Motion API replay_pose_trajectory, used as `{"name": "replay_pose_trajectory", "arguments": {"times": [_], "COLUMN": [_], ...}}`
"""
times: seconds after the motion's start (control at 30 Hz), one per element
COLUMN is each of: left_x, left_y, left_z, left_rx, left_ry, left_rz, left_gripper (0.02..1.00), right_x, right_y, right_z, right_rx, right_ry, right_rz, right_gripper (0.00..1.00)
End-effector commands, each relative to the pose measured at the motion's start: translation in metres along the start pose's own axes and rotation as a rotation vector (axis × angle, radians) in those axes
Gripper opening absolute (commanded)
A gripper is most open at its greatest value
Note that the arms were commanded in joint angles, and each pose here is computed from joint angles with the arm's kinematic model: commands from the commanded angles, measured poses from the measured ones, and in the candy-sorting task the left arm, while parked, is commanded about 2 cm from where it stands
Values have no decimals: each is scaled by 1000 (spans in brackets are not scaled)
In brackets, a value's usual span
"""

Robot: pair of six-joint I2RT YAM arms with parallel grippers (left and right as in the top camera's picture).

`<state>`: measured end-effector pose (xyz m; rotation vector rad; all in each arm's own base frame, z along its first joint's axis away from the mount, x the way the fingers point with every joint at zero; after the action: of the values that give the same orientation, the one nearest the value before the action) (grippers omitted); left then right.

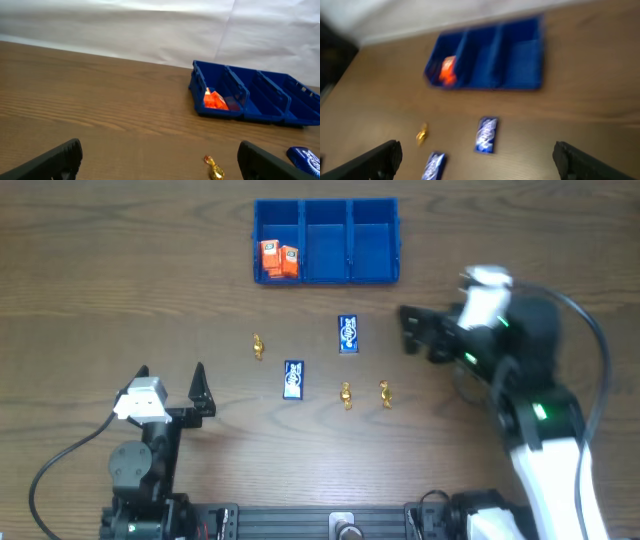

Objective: Sort Candies Into Trays

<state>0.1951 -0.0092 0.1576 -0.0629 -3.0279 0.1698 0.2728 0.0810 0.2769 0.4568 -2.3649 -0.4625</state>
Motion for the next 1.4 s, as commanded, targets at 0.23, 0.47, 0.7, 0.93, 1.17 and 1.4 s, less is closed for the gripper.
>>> {"name": "replay_pose_trajectory", "arguments": {"times": [0.23, 0.47, 0.7, 0.93, 1.17, 1.4], "left_x": [-1, -1, -1, -1, -1, -1], "left_y": [2, 2, 2, 2, 2, 2], "left_z": [14, 14, 14, 14, 14, 14], "left_rx": [-14, -14, -14, -14, -14, -14], "left_ry": [52, 52, 52, 52, 52, 52], "left_rz": [-2, -2, -3, -2, -2, -2], "left_gripper": [998, 998, 996, 998, 998, 998], "right_x": [-124, -183, -207, -217, -222, -222], "right_y": [92, 102, 102, 96, 100, 103], "right_z": [65, 145, 185, 202, 207, 206], "right_rx": [56, 76, 55, 17, 18, 28], "right_ry": [463, 643, 692, 711, 684, 671], "right_rz": [111, 311, 401, 446, 450, 448], "right_gripper": [998, 996, 998, 996, 691, 336]}}
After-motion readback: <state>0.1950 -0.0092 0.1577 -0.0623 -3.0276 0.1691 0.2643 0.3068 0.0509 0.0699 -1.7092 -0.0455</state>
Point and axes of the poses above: each gripper's point midway between its finger pads, its own x axis back along the fingers, its own y axis along the line the jaws close on, z = x × y, the point moved 5 cm from there along x, back along the fingers, and after that the axes turned 3 degrees about -x, right-handed, at the moved point
